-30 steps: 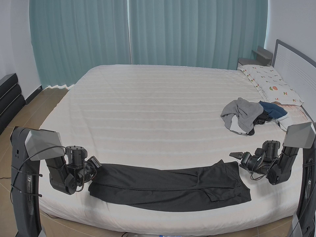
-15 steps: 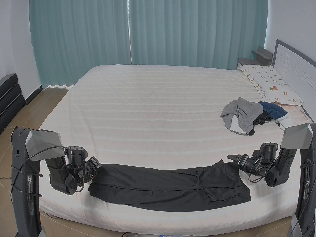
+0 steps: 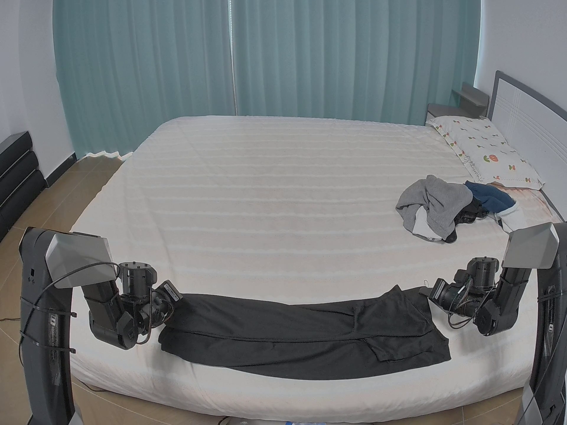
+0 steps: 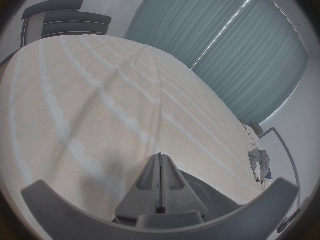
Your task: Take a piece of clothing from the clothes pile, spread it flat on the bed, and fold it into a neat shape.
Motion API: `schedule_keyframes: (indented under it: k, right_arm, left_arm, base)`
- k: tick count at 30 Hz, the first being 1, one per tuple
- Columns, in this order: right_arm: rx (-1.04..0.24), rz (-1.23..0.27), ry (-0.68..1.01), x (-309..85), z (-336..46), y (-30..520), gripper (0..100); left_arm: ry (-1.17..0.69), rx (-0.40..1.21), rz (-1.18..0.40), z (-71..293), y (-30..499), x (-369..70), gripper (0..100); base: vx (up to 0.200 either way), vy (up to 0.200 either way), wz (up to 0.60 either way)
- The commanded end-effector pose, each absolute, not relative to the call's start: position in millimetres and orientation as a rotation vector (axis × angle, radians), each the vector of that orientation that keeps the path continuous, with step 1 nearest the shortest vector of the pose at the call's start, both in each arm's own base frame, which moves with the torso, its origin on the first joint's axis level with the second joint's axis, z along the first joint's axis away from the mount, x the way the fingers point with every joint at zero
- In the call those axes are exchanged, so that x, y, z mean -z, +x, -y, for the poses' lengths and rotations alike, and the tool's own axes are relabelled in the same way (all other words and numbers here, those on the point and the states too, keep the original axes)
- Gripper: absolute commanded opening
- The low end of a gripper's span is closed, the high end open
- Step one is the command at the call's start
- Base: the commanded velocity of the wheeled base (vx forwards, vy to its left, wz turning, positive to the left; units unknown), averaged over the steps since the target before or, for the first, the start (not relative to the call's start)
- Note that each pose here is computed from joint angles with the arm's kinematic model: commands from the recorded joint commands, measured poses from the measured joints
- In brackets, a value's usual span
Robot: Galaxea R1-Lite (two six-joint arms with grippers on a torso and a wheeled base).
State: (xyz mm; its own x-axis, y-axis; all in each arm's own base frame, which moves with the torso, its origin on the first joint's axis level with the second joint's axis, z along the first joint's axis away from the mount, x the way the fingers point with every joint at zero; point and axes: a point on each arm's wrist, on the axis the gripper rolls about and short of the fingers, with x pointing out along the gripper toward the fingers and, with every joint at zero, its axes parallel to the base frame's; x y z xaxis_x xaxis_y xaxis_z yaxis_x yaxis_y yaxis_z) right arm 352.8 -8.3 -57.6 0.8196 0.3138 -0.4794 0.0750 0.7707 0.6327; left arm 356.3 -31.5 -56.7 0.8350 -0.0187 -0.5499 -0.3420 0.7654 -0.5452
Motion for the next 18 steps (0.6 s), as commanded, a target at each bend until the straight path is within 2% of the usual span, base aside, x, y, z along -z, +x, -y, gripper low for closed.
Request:
schedule_keyframes:
  k: [1,18]
  right_arm:
    - [-0.125,-0.597,0.694,57.5,13.8,353.5,0]
    - [-0.124,-0.582,0.701,62.3,16.0,362.3,0]
  left_arm:
    - [-0.684,-0.187,-0.566,31.6,356.2,57.2,0]
    - [-0.678,-0.185,-0.571,31.5,355.4,57.7,0]
  base:
    - [0.0,0.0,0.0]
    - [0.0,0.0,0.0]
